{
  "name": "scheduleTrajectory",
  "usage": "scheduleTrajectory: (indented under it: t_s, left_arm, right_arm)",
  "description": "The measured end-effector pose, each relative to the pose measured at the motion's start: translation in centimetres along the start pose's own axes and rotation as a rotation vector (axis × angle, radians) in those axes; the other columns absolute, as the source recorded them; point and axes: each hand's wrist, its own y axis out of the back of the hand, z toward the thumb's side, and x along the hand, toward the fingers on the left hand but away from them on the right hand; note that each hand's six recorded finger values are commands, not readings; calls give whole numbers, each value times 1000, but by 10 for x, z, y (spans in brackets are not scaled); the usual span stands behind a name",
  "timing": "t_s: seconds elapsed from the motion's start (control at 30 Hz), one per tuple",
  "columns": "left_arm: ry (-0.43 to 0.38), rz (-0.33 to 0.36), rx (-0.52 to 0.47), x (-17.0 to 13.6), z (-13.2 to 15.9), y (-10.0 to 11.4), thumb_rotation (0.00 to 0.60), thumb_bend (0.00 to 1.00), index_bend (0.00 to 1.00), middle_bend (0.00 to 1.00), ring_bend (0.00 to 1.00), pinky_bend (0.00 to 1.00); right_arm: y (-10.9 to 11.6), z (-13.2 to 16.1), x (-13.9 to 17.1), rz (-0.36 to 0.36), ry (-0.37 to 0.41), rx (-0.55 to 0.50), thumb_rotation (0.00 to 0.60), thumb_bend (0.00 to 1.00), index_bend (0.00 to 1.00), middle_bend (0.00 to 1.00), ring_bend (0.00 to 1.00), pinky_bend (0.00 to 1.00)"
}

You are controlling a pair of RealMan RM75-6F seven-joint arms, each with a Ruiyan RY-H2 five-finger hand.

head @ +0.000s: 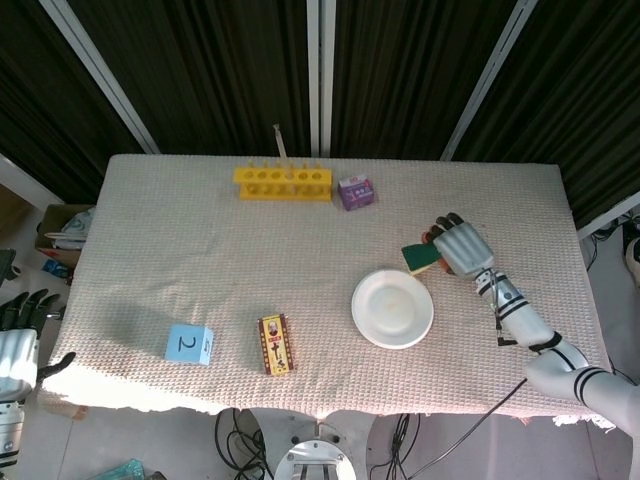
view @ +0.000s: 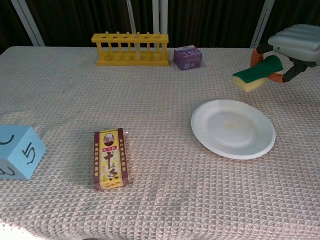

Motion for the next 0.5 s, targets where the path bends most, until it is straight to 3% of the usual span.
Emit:
scheduleTrajectory:
  t_s: [0.27,0.5]
  left_arm:
    - [10,-1,-12,-4,0,-1,600,9,184,125,93,147]
    - [19,-8,-25,-8,-3,-5,600,9,184,124,94,147]
  right_arm:
    - [11,56,11,28,224,225,600,489,723,409,270,249]
    - [0,82,11,5,307,362,600,509,754,415,274,245]
